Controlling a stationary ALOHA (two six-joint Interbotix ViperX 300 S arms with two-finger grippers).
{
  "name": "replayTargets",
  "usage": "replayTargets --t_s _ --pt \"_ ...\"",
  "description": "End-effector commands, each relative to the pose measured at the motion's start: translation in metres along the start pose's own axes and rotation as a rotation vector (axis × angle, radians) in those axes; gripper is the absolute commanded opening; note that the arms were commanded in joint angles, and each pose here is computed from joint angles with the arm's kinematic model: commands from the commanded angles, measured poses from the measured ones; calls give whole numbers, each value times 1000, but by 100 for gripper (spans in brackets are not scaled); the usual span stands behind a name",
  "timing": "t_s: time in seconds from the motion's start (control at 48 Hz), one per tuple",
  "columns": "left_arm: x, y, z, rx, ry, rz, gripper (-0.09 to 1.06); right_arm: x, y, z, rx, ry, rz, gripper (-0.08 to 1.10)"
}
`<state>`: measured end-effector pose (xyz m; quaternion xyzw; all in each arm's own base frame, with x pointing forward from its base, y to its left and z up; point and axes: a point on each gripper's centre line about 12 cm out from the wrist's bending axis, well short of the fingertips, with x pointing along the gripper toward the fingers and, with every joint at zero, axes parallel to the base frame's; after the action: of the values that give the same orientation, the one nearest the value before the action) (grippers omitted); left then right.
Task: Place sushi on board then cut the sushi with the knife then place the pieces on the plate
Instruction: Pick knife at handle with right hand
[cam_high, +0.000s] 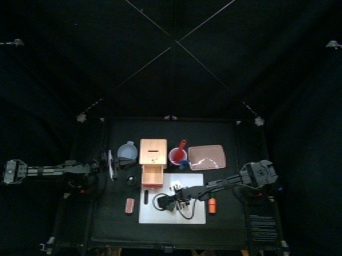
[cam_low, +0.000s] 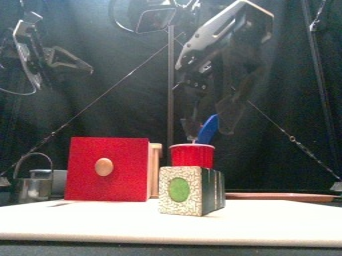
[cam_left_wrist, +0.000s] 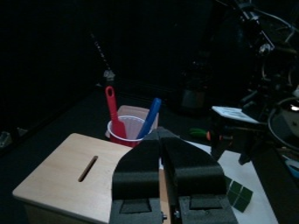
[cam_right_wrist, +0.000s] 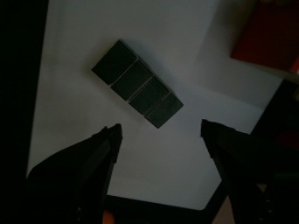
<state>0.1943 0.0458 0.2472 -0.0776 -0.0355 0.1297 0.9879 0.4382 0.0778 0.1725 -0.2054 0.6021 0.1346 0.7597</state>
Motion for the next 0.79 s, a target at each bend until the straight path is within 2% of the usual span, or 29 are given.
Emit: replayTargets --t_s 0.021,0.188,0.333,0.646,0.792 --pt "4 0 10 -29 -31 12 30 -4 -1 12 -58 -39 -16 100" --pt "4 2 10 -65 -31 29 30 14 6 10 -161 -5 -8 100" --pt "4 4 11 -82 -32 40 30 22 11 7 -225 -15 3 97" --pt "4 5 10 -107 -32 52 30 34 14 4 -302 -12 5 66" --pt "4 7 10 -130 -31 66 30 31 15 -4 -446 49 1 56"
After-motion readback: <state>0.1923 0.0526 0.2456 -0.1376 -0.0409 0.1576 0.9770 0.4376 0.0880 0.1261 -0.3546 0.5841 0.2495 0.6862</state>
